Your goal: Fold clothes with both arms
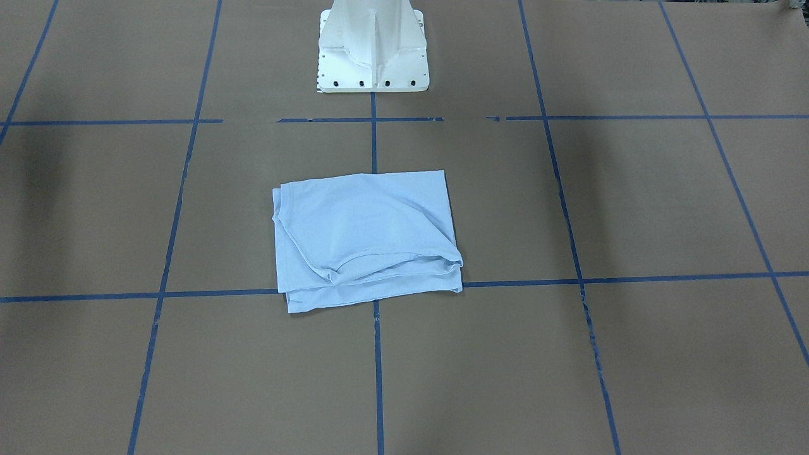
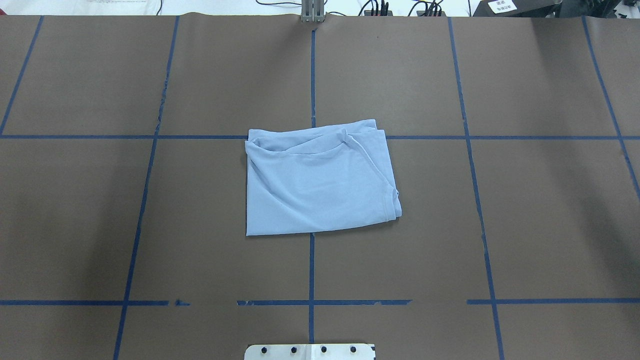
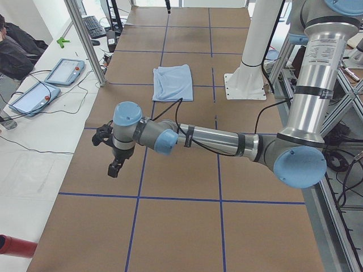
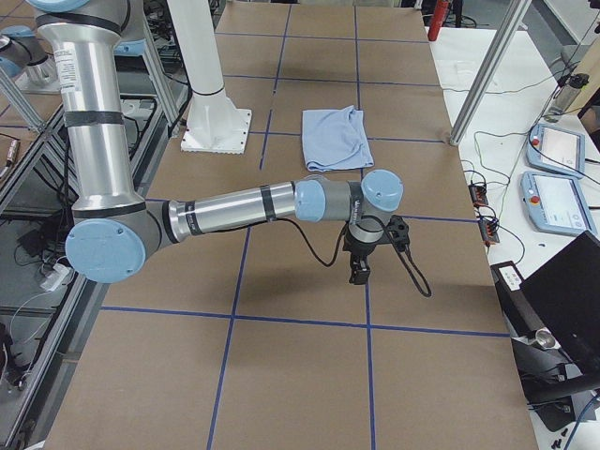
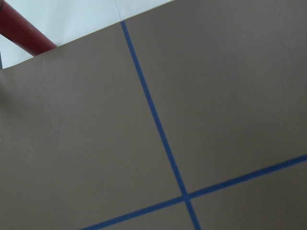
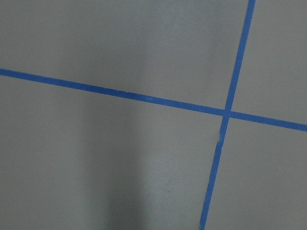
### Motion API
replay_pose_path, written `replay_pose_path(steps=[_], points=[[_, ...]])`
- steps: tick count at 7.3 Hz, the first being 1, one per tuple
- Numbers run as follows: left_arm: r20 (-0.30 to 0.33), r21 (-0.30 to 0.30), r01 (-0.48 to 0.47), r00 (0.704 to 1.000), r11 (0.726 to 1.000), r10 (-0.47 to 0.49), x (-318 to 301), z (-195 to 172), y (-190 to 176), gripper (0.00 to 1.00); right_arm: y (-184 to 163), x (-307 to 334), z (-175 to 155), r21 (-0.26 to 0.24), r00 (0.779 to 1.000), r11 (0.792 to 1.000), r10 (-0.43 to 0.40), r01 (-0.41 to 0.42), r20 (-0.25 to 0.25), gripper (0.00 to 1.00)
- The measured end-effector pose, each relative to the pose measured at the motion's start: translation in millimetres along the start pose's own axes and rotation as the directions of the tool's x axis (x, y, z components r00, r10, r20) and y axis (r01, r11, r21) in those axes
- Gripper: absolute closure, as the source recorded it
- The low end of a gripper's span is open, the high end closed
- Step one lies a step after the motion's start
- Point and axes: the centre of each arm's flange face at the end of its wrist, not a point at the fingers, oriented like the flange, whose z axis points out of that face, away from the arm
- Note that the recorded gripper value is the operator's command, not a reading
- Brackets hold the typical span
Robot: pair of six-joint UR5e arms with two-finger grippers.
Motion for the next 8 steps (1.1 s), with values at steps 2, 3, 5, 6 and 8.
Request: replay_pose_path(steps=[2, 3, 5, 6, 8], points=[[-0.001, -0.056, 0.085, 0.996, 0.995, -0.085, -11.6, 18.8, 25.0, 0.00, 13.7, 21.8, 17.1, -0.019, 1.000, 0.999, 0.029, -0.029, 0.009, 0.00], [-0.006, -0.083, 0.123, 0.992, 0.989, -0.124, -6.5, 22.4, 21.8, 0.00, 17.1, 28.6, 22.9, -0.027, 0.999, 0.999, 0.039, -0.039, 0.011, 0.00], [-0.022, -0.136, 0.149, 0.988, 0.979, -0.153, 25.9, 14.1, 4.4, 0.00, 28.0, 42.2, 26.7, -0.031, 0.998, 0.997, 0.065, -0.065, 0.013, 0.00], [-0.024, -0.155, 0.176, 0.983, 0.972, -0.182, 37.2, 7.0, 1.4, 0.00, 33.6, 48.7, 26.0, -0.029, 0.997, 0.996, 0.080, -0.079, 0.015, 0.00], [-0.026, -0.173, 0.199, 0.978, 0.964, -0.207, 41.7, 6.2, 7.4, 0.00, 43.3, 59.6, 21.5, -0.018, 0.993, 0.994, 0.109, -0.109, 0.036, 0.00]])
